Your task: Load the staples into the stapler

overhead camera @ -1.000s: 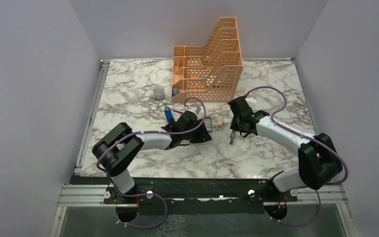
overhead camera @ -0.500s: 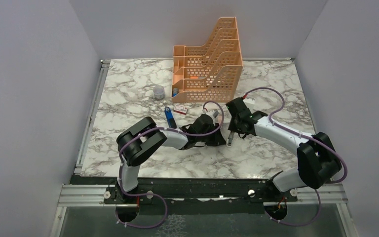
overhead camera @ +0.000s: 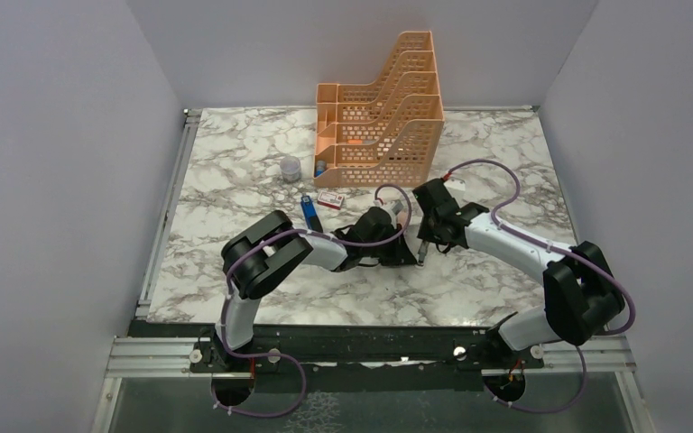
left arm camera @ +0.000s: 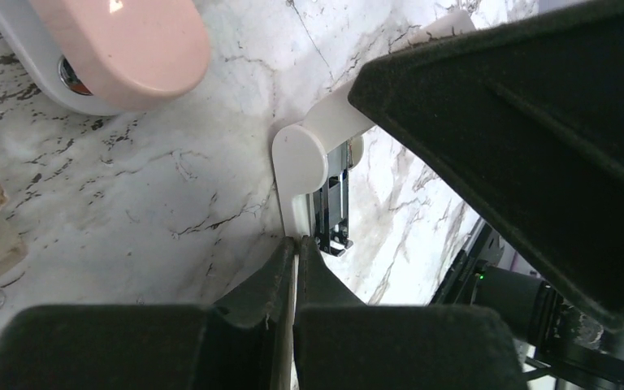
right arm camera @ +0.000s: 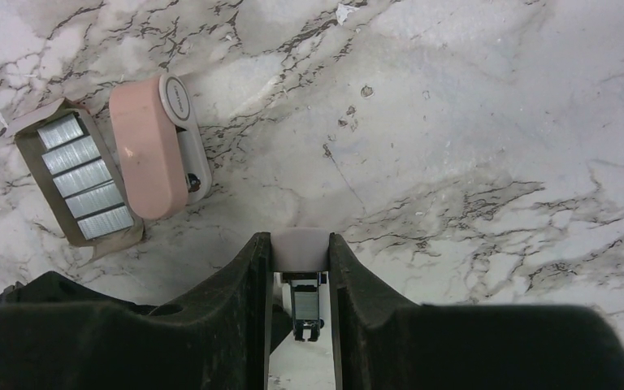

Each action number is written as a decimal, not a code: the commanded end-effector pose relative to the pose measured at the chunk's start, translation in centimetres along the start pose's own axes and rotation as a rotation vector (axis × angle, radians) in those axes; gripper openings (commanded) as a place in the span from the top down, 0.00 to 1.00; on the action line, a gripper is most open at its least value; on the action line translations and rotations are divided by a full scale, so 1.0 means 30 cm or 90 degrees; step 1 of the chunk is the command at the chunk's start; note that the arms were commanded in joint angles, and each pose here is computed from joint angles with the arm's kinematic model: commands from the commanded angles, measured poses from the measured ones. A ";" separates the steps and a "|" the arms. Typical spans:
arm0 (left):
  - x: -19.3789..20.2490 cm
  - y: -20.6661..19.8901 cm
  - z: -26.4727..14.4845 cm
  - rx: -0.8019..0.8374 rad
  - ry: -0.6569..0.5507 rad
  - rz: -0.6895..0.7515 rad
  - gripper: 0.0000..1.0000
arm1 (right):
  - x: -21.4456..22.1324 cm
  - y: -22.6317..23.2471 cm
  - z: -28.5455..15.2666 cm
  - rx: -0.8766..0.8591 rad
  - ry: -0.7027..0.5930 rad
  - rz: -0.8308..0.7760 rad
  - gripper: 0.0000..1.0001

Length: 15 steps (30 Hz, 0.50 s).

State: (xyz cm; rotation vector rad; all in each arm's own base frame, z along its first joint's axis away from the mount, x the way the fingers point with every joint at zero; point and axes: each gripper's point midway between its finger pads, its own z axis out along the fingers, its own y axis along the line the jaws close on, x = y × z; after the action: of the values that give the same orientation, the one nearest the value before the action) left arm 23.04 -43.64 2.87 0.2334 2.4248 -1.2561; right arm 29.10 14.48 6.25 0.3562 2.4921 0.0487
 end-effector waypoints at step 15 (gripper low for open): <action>0.096 0.135 0.040 -0.067 0.059 -0.067 1.00 | 0.199 0.023 -0.108 -0.058 0.103 -0.039 0.79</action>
State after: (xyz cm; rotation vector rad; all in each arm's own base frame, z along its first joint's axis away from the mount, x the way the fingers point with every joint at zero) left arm 22.85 -43.96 2.69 0.1714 2.4705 -1.3269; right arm 26.36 15.06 7.01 0.2791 2.5056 0.0803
